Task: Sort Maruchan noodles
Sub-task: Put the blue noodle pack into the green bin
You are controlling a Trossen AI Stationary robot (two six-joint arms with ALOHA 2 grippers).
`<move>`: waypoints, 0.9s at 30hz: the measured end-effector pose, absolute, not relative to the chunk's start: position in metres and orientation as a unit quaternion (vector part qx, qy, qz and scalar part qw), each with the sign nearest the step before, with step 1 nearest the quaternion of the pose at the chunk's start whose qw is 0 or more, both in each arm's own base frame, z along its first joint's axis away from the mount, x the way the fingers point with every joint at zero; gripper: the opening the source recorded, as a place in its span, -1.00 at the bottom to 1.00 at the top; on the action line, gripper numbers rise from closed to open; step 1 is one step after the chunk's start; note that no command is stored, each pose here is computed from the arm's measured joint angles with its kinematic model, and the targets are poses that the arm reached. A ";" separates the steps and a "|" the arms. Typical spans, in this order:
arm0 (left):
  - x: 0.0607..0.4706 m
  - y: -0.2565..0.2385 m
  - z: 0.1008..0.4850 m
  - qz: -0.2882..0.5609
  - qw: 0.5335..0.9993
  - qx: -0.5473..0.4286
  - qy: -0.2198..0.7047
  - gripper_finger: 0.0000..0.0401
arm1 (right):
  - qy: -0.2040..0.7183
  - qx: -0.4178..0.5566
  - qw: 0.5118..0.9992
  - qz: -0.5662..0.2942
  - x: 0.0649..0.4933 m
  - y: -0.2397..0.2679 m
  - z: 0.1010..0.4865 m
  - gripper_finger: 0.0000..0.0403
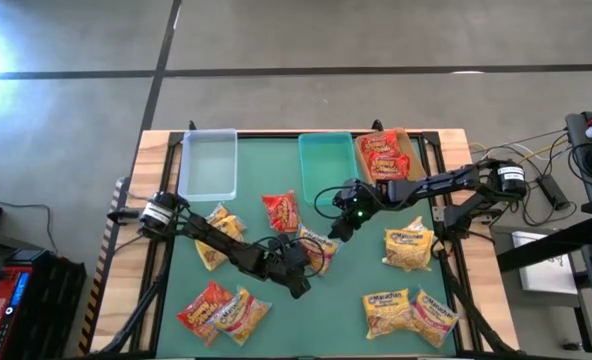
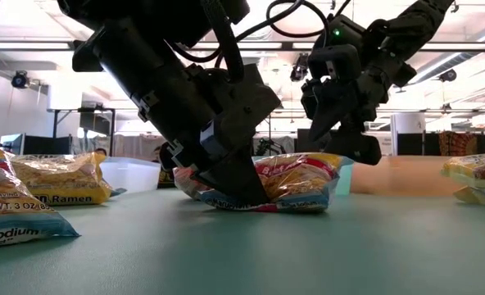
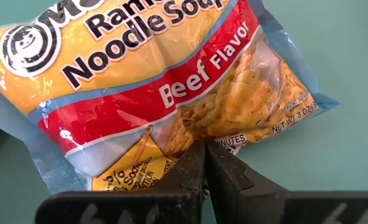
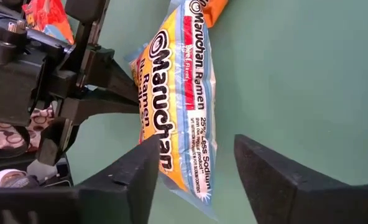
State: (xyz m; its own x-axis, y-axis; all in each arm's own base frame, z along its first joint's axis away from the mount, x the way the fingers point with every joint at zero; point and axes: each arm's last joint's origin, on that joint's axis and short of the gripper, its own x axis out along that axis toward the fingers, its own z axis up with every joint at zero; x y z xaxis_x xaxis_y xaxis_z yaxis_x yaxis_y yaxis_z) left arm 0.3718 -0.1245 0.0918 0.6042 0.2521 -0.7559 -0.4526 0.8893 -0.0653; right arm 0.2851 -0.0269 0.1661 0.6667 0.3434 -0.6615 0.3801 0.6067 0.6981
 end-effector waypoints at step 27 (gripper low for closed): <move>0.373 -0.120 0.091 0.204 0.885 -0.128 0.399 -1.00 | 0.395 0.485 0.778 0.054 0.307 -0.024 0.141 0.29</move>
